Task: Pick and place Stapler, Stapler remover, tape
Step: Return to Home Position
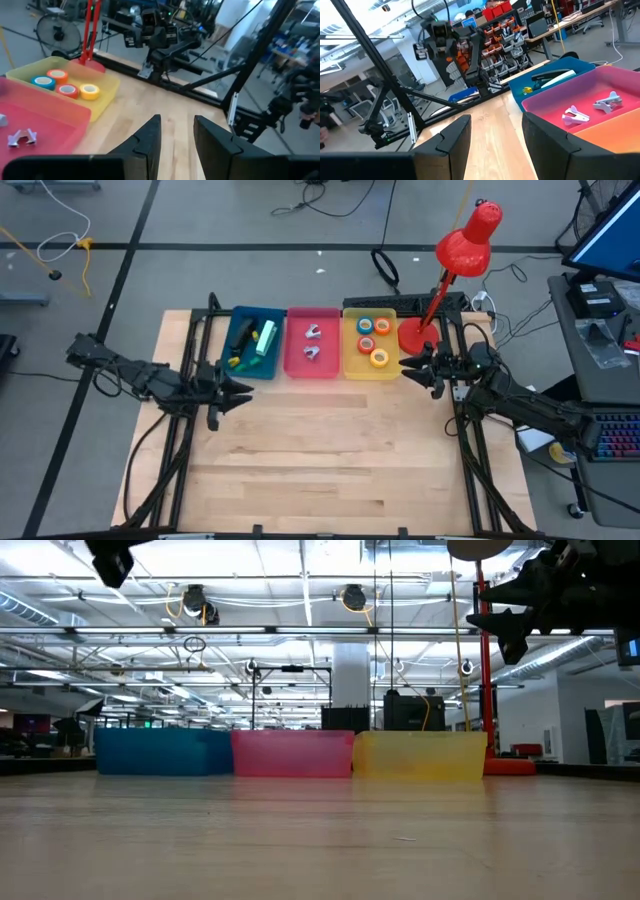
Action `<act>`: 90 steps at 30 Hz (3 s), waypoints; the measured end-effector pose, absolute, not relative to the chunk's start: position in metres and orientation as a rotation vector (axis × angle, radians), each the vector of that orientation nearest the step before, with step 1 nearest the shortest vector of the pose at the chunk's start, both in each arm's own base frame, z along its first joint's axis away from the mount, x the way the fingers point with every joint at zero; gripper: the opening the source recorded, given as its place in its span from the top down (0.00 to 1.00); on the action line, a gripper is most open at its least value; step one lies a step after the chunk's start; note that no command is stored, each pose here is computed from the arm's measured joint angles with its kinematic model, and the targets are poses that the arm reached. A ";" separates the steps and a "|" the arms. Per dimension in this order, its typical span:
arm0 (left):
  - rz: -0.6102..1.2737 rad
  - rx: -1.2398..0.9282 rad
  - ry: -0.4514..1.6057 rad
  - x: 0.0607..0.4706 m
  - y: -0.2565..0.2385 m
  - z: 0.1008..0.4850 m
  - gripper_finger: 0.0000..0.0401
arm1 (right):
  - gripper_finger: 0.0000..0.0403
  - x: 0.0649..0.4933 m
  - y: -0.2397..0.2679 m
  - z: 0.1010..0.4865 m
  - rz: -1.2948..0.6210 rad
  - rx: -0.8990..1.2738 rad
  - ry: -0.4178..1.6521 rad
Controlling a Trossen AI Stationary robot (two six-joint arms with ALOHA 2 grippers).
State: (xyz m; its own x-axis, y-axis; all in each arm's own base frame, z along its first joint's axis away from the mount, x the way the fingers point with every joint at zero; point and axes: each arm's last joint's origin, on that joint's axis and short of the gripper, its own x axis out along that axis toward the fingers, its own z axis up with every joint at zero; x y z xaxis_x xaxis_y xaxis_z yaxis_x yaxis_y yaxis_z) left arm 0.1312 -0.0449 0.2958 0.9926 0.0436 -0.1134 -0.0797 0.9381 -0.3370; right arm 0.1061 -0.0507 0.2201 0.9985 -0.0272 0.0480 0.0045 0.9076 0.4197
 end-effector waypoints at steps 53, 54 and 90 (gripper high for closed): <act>0.251 -0.338 0.058 0.090 0.012 0.178 0.71 | 0.57 0.085 -0.043 0.186 -0.195 0.482 -0.079; 0.240 -0.329 0.062 0.090 0.013 0.178 0.71 | 0.57 0.085 -0.043 0.186 -0.194 0.480 -0.079; 0.294 -0.320 0.045 0.090 0.019 0.173 0.71 | 0.57 0.085 -0.044 0.174 -0.283 0.414 0.037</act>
